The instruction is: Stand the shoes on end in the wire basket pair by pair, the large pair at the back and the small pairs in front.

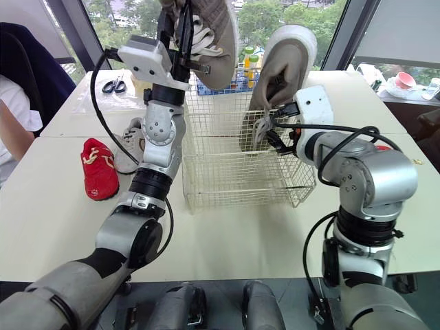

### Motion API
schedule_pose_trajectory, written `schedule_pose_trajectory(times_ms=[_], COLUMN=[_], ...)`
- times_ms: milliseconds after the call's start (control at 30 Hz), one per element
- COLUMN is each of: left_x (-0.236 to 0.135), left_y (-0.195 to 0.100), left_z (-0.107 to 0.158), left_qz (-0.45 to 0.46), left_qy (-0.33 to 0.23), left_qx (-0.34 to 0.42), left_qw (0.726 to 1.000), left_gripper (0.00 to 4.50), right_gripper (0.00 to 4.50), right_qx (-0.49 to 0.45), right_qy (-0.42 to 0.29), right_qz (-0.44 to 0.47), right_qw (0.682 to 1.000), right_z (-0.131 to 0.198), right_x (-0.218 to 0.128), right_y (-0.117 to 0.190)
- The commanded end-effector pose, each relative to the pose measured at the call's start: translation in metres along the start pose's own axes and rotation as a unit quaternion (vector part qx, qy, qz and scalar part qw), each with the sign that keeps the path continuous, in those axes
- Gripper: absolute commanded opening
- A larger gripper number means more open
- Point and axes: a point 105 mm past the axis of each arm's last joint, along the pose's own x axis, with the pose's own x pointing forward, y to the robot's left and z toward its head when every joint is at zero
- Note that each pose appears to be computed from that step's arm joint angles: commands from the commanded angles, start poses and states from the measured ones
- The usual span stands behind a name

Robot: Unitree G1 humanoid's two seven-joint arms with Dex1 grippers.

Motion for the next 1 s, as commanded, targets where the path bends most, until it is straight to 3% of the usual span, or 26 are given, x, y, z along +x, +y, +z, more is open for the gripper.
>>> schedule_pose_trajectory(times_ms=[33,233,500,633,767,900,1000], left_x=[0.007,0.006,-0.031,-0.042,-0.053,-0.063,-0.069], left_y=[-0.002,0.002,-0.011,-0.014,-0.016,-0.019,-0.020], left_z=[0.015,0.013,-0.028,-0.033,-0.036,-0.027,-0.024], left_qz=[-0.001,0.006,-0.003,-0.011,-0.031,-0.071,-0.099], left_qy=[-0.011,0.014,0.096,0.111,0.137,0.158,0.190], left_qx=[-0.007,0.004,0.007,-0.002,-0.037,-0.095,-0.139], left_qw=[1.000,1.000,0.995,0.994,0.989,0.980,0.967], left_gripper=[0.45,0.45,0.45,0.45,2.25,4.34,4.43], right_gripper=[4.48,4.48,4.48,4.48,4.50,4.50,4.50], right_qx=[-0.026,-0.049,-0.077,-0.076,-0.070,-0.067,-0.064], right_qy=[-0.021,-0.028,-0.069,-0.088,-0.099,-0.102,-0.101], right_qz=[-0.012,-0.011,0.052,0.046,0.053,0.058,0.060], right_qw=[0.999,0.998,0.993,0.992,0.991,0.991,0.991], right_z=[0.016,0.025,0.050,0.064,0.070,0.071,0.071], right_x=[-0.014,-0.029,-0.061,-0.075,-0.085,-0.087,-0.086], right_y=[-0.014,-0.030,-0.027,-0.039,-0.045,-0.049,-0.051])
